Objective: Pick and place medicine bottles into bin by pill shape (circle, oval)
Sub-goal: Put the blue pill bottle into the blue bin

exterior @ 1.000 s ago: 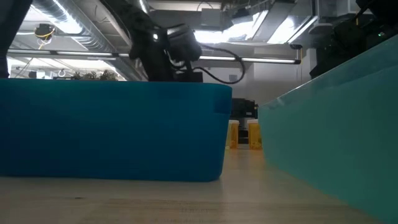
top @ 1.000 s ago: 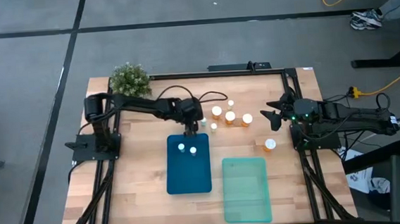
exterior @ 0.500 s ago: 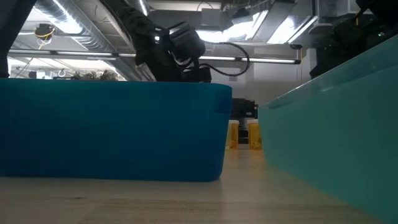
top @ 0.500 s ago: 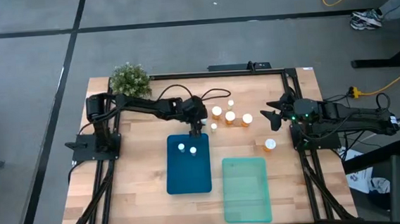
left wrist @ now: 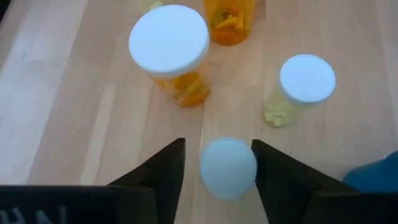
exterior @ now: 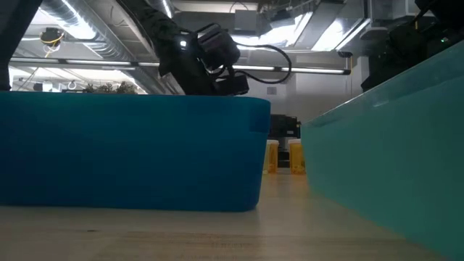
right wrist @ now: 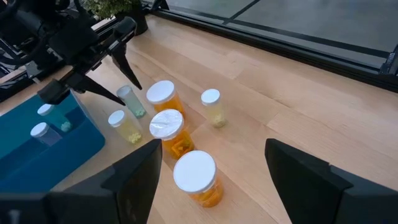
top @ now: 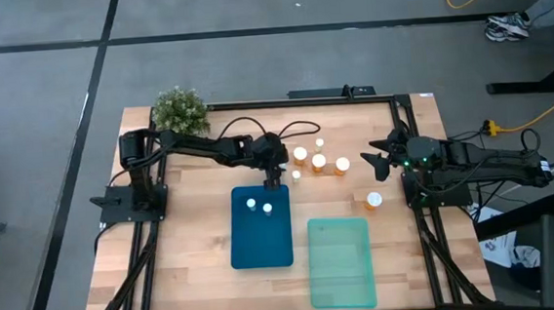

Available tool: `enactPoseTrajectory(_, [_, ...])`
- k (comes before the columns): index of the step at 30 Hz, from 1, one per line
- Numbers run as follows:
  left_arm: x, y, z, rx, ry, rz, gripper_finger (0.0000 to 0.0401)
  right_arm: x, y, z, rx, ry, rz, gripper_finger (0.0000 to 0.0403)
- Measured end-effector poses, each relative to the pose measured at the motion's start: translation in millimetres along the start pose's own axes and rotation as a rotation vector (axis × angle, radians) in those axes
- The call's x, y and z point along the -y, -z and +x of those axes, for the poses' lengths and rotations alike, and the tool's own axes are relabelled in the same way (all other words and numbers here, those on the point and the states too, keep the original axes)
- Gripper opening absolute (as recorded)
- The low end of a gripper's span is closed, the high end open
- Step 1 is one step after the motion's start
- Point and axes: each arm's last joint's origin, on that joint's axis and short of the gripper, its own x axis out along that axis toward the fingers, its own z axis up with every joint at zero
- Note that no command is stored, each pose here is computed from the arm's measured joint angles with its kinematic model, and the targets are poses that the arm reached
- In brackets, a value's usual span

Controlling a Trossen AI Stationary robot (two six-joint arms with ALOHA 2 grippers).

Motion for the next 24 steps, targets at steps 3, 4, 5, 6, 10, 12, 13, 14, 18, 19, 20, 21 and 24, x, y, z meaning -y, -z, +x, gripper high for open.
enactPoseTrajectory(3, [0, 0, 0, 0.000, 0.000, 0.000, 0.0138, 0, 0, 0, 0.000, 0.000, 0.000, 0.0287])
enactPoseTrajectory(4, [0, 0, 0, 0.000, 0.000, 0.000, 0.0126, 0, 0, 0, 0.000, 0.000, 0.000, 0.0287])
enactPoseTrajectory(5, [0, 0, 0, 0.000, -0.001, 0.000, 0.0113, 0, 0, 0, 0.000, 0.000, 0.000, 0.0287])
enactPoseTrajectory(6, [0, 0, 0, 0.000, -0.001, -0.001, 0.0102, 0, 0, 0, 0.000, 0.000, 0.000, 0.0287])
enactPoseTrajectory(10, [0, 0, 0, 0.001, -0.002, -0.017, 0.0086, 0, 0, 0, 0.000, 0.000, 0.000, 0.0287])
enactPoseTrajectory(12, [1, 0, -1, 0.001, 0.000, -0.026, 0.0086, 0, 0, 0, 0.000, 0.000, 0.000, 0.0287])
enactPoseTrajectory(13, [2, -1, -1, 0.002, 0.001, -0.025, 0.0086, 0, 0, 0, 0.000, 0.000, 0.000, 0.0287])
enactPoseTrajectory(14, [2, -1, -3, 0.003, 0.002, -0.023, 0.0086, 0, 0, 0, 0.000, 0.000, -0.001, 0.0287])
enactPoseTrajectory(18, [7, -12, -23, 0.060, 0.009, -0.011, 0.0086, 0, 0, 0, 0.000, 0.000, 0.000, 0.0287])
enactPoseTrajectory(19, [9, -16, -31, 0.079, 0.011, -0.006, 0.0086, 0, 0, 0, 0.000, 0.000, 0.000, 0.0287])
enactPoseTrajectory(20, [12, -19, -39, 0.098, 0.012, -0.001, 0.0086, 0, 0, 0, -0.001, 0.000, -0.001, 0.0287])
enactPoseTrajectory(21, [15, -23, -48, 0.115, 0.014, 0.005, 0.0086, 0, 0, 0, 0.000, 0.000, 0.000, 0.0287])
enactPoseTrajectory(24, [30, -31, -78, 0.164, 0.047, 0.014, 0.0086, 0, 0, 0, 0.000, 0.000, 0.000, 0.0287])
